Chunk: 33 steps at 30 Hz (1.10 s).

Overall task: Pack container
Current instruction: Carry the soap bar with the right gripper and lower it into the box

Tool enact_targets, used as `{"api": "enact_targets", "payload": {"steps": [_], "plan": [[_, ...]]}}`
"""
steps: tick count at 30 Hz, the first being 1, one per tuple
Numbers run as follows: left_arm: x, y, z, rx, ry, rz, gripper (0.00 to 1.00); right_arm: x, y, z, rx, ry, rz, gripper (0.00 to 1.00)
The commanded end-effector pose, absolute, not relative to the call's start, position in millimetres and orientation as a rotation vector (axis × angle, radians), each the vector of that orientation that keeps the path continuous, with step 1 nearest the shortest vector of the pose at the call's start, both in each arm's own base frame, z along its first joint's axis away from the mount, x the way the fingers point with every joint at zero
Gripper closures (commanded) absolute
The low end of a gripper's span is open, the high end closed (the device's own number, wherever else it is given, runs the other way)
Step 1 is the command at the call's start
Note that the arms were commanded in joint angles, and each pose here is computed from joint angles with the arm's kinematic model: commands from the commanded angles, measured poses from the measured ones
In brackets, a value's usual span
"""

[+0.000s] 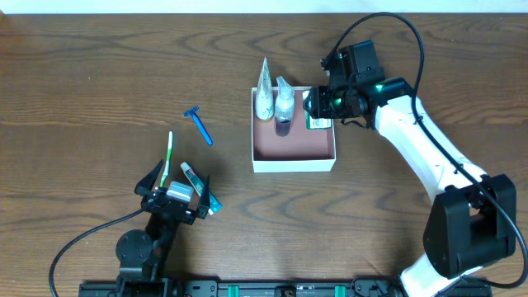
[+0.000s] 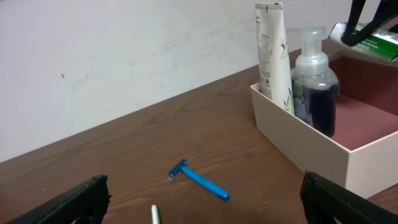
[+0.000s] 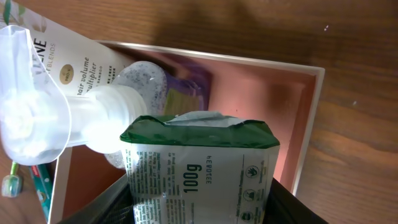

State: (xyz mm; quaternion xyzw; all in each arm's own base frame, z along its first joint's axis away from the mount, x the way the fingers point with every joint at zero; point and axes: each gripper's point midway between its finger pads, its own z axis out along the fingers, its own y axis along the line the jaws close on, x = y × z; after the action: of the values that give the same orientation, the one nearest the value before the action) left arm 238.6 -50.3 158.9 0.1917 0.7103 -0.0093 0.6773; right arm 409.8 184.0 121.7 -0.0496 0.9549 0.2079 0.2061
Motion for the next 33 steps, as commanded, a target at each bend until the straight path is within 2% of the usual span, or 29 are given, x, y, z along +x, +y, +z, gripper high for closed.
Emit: {"api": "enact_targets", "payload": {"steps": [1,15,17,20,25,33], "plan": [[238,-52,143,0.434,1.641,-0.046,0.02,414,188,117,-0.166,2.659,0.564,0.56],[238,-52,143,0.434,1.641,-0.046,0.02,417,199,78,-0.185,2.719,0.527,0.56],[238,-52,143,0.434,1.641,-0.046,0.02,418,200,75,-0.188,2.717,0.527,0.55],[238,-52,143,0.434,1.641,-0.046,0.02,420,199,72,-0.183,2.718,0.516,0.45],[238,-52,143,0.434,1.641,-0.046,0.02,424,197,72,-0.171,2.708,0.498,0.37],[238,-52,143,0.434,1.641,-0.046,0.02,427,202,76,-0.179,2.685,0.526,0.37]]}}
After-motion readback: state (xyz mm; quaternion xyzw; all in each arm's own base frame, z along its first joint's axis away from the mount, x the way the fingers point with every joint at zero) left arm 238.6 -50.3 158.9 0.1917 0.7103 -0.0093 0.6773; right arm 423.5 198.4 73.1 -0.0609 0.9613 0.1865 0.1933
